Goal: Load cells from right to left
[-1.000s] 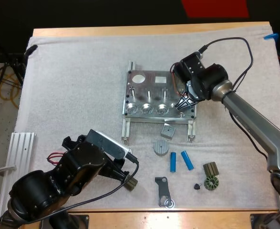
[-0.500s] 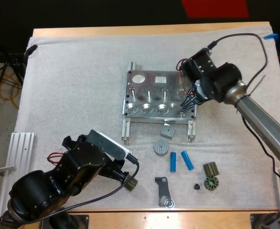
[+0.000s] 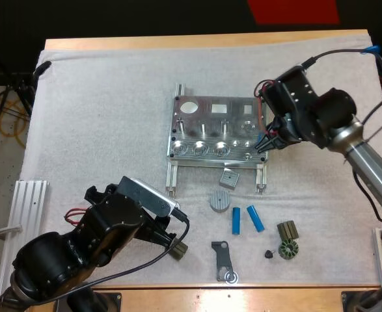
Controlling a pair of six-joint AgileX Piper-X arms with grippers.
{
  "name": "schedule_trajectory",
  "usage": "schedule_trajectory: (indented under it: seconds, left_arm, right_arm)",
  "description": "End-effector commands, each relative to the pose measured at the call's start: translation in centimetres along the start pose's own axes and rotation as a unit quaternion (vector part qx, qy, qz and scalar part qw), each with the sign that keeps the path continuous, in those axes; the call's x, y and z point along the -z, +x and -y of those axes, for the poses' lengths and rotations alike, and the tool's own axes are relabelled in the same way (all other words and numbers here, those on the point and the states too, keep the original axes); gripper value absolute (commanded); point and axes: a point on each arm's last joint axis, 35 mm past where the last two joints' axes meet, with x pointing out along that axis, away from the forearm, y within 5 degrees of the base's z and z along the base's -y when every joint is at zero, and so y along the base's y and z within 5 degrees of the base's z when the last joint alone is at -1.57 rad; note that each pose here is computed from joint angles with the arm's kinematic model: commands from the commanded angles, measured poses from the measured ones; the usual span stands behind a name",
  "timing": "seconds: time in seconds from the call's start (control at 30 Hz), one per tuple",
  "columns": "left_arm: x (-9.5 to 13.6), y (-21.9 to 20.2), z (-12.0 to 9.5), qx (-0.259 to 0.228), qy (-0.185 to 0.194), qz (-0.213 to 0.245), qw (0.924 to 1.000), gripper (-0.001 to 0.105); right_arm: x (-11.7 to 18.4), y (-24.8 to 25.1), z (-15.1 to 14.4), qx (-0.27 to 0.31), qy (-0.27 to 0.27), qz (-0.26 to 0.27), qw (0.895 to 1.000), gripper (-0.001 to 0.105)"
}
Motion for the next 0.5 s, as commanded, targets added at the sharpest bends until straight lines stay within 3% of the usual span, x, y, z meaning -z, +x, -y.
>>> schedule_trajectory:
  seconds: [0.0, 0.47]
  left_arm:
    - [-0.3, -0.4, -0.1, -0.002, -0.009, 0.011, 0.9999, 0.069]
    - [-0.2, -0.4, 0.0, 0.005, -0.009, 0.008, 0.9999, 0.069]
  right_arm:
    - [0.3, -1.3, 0.2, -0.016, 0.023, 0.02, 0.999, 0.042]
    - [2.6, -6.9, 0.3, -0.06, 0.07, 0.088, 0.992, 0.042]
